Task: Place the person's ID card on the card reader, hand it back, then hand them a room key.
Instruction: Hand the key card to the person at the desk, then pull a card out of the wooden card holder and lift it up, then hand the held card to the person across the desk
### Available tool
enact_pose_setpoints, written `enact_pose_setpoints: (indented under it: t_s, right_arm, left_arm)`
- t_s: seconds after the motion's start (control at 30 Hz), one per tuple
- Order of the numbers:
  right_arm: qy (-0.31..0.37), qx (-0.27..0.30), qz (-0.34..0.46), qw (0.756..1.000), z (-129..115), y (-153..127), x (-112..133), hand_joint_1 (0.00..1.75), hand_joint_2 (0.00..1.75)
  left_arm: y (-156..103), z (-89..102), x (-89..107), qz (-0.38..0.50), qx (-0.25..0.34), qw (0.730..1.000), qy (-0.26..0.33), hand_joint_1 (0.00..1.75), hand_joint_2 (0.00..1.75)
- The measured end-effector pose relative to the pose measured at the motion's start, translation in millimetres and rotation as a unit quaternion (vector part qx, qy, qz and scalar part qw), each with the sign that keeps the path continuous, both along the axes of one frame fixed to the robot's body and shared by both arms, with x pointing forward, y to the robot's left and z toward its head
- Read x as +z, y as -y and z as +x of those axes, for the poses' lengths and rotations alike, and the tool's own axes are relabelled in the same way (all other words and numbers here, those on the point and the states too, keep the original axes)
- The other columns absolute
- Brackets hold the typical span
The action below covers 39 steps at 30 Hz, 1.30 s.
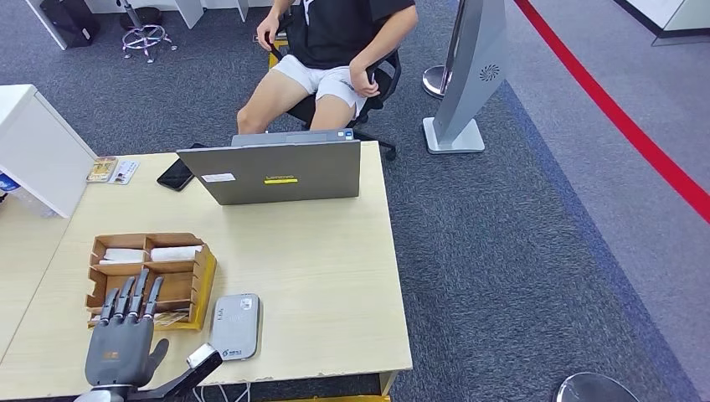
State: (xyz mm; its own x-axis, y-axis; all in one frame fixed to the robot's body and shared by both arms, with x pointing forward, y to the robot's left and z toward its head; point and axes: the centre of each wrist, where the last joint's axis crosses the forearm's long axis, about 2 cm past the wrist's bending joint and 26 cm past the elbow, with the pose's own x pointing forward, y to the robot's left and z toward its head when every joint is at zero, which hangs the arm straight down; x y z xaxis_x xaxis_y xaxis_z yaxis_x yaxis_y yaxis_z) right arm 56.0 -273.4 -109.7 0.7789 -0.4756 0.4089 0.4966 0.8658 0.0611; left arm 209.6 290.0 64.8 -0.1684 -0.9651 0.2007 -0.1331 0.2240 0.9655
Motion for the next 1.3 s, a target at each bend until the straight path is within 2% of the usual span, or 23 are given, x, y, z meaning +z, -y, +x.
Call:
enact_pose_setpoints:
  t_s: [0.17,0.2,0.3,0.33,0.77,0.9,1.07,1.3]
  right_arm:
    - [0.000,0.000,0.000,1.000,0,0,0,0.00,1.75]
    - [0.000,0.000,0.000,1.000,0,0,0,0.00,1.75]
    - [0.000,0.000,0.000,1.000,0,0,0,0.00,1.75]
    - [0.000,0.000,0.000,1.000,0,0,0,0.00,1.75]
    - [0.000,0.003,-0.001,1.000,0,0,0,0.00,1.75]
    - [-0.001,0.003,-0.001,1.000,0,0,0,0.00,1.75]
    - [-0.001,0.003,-0.001,1.000,0,1,0,0.00,1.75]
    - [-0.001,0.002,-0.002,1.000,0,1,0,0.00,1.75]
  left_arm:
    - [4,0.5,0.4,-0.001,-0.006,1.000,0.001,0.00,1.75]
    - [5,0.5,0.4,-0.001,-0.007,1.000,0.001,0.17,1.75]
    - [6,0.6,0.5,-0.002,-0.008,1.000,0.001,1.48,1.75]
    - [7,0.6,0.5,-0.002,-0.008,1.000,0.000,1.75,1.75]
    - [9,0.4,0.7,-0.010,-0.008,1.000,0.001,1.75,1.75]
    - [10,1.6,7.1,-0.011,-0.006,1.000,0.023,1.75,1.75]
    - [17,6.3,35.6,-0.014,-0.013,0.996,0.090,1.75,1.75]
    - [36,7.2,90.5,-0.022,-0.038,0.980,0.193,1.75,1.75]
